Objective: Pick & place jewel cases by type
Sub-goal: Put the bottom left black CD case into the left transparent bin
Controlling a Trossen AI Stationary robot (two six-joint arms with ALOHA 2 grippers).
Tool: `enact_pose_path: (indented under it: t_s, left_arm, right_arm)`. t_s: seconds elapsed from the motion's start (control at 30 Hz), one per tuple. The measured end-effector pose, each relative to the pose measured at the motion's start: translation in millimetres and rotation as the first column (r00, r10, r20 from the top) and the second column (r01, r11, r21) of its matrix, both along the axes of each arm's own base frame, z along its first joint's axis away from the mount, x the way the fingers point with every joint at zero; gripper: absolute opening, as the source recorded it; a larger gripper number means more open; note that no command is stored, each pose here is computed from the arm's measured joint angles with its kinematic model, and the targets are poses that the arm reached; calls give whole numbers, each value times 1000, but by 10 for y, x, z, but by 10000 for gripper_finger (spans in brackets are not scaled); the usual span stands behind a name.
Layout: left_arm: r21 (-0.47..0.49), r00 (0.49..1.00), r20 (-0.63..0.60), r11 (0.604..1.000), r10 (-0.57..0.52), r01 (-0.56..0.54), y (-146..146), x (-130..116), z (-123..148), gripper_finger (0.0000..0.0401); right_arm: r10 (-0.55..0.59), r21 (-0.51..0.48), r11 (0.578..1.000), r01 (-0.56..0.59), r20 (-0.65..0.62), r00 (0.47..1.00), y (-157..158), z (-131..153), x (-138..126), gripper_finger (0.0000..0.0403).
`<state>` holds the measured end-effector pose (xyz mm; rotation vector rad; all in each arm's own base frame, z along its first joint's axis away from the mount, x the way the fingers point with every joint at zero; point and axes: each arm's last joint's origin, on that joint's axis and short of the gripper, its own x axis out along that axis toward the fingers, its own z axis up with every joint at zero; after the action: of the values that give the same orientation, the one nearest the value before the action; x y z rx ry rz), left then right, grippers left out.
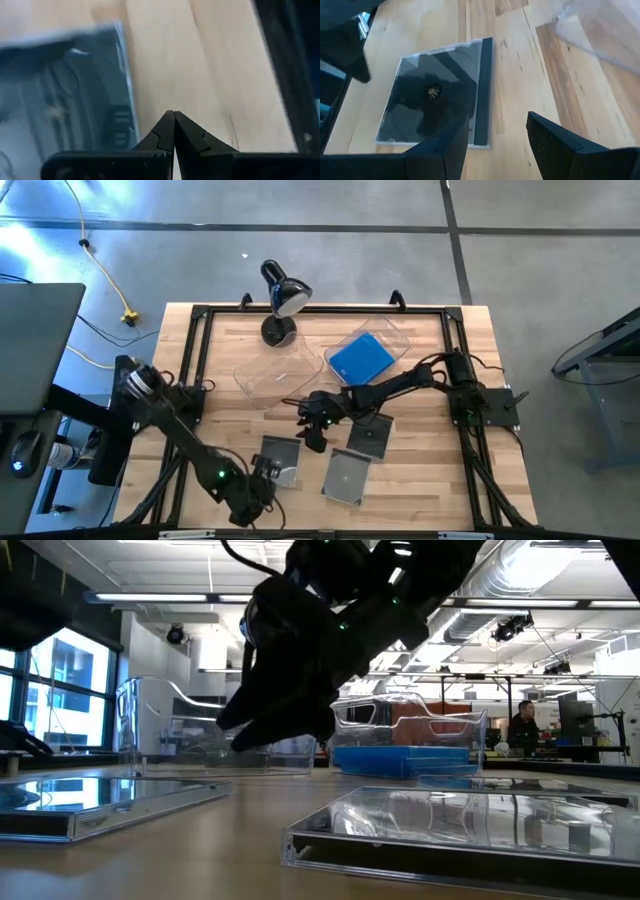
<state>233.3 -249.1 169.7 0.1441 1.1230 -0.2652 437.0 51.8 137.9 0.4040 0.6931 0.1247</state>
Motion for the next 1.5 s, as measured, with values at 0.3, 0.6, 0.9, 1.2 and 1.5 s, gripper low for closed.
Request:
enact_pose_path:
  t_s: [0.3, 0.6, 0.9, 1.2, 1.5]
  left_arm:
    - [65, 996, -74, 997, 50, -45, -36, -36, -229, 0]
    - [160, 985, -143, 984, 101, -78, 69, -96, -251, 0]
    - [206, 981, -154, 975, 117, -84, 108, -121, -263, 0]
    - [221, 983, -155, 973, 101, -65, 115, -125, -268, 0]
    - [297, 972, -202, 953, 122, -58, 185, -183, -282, 0]
  right_arm:
    - [-28, 2, 1000, 28, -18, 999, -7, -12, -8, 186]
    - [-50, 73, 996, 54, -51, 997, -1, -19, -15, 186]
    - [-90, 40, 995, 92, -52, 995, -11, -26, -17, 186]
    - [-88, 41, 995, 90, -54, 995, 2, -27, -19, 186]
    - [-62, 54, 996, 66, -78, 995, 22, -166, -4, 186]
